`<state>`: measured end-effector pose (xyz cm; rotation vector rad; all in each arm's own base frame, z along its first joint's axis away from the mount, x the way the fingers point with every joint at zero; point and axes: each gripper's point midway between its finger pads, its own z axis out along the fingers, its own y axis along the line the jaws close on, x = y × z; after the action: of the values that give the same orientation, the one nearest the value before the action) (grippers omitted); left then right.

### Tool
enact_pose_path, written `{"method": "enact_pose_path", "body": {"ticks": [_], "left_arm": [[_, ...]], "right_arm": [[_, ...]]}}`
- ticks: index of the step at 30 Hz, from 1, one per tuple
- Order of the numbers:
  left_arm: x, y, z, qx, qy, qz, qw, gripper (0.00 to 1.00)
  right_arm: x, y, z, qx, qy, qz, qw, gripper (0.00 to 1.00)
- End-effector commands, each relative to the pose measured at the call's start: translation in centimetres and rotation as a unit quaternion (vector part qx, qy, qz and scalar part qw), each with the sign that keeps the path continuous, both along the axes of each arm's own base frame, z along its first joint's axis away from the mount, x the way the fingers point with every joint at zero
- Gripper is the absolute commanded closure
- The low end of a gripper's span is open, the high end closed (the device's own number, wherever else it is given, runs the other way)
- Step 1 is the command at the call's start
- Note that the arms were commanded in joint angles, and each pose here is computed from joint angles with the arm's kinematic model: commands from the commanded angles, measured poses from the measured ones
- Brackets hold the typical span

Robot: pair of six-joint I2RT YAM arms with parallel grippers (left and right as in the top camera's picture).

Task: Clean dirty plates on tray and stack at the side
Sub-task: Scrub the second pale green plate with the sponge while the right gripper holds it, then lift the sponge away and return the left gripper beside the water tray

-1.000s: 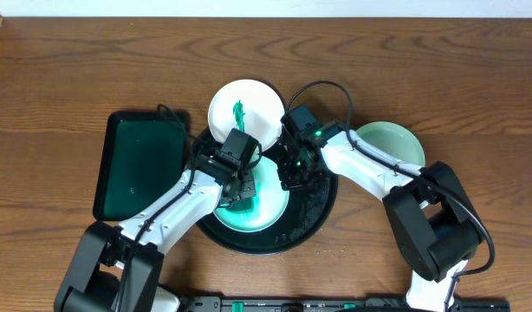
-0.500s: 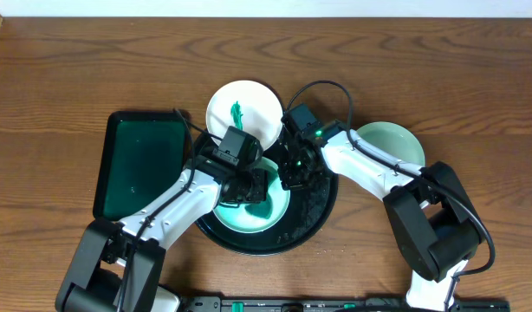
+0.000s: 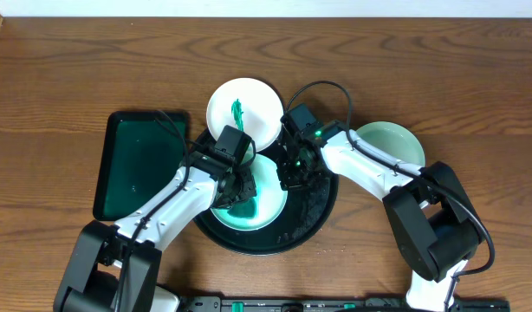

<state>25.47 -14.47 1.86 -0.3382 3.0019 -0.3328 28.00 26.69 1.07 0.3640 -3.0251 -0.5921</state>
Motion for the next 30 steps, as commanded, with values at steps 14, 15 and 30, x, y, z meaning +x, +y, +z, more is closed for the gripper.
{"method": "enact_pose_path", "body": {"ticks": [14,15,30], "left_arm": [[4.0,12.1,16.3,0.209,-0.197,0.101,0.953,0.93],[3.7,13.3,16.5,0.217,-0.192,0.109,0.951,0.93],[3.5,16.4,10.4,0.181,-0.055,0.161,0.969,0.93]], "right_arm": [[0.3,-0.7,-0.2,-0.02,-0.005,0.008,1.0,0.99],[0.5,-0.7,0.0,-0.023,-0.009,0.009,1.0,0.99],[0.2,0.0,-0.7,-0.048,-0.022,0.017,0.998,0.77]]}}
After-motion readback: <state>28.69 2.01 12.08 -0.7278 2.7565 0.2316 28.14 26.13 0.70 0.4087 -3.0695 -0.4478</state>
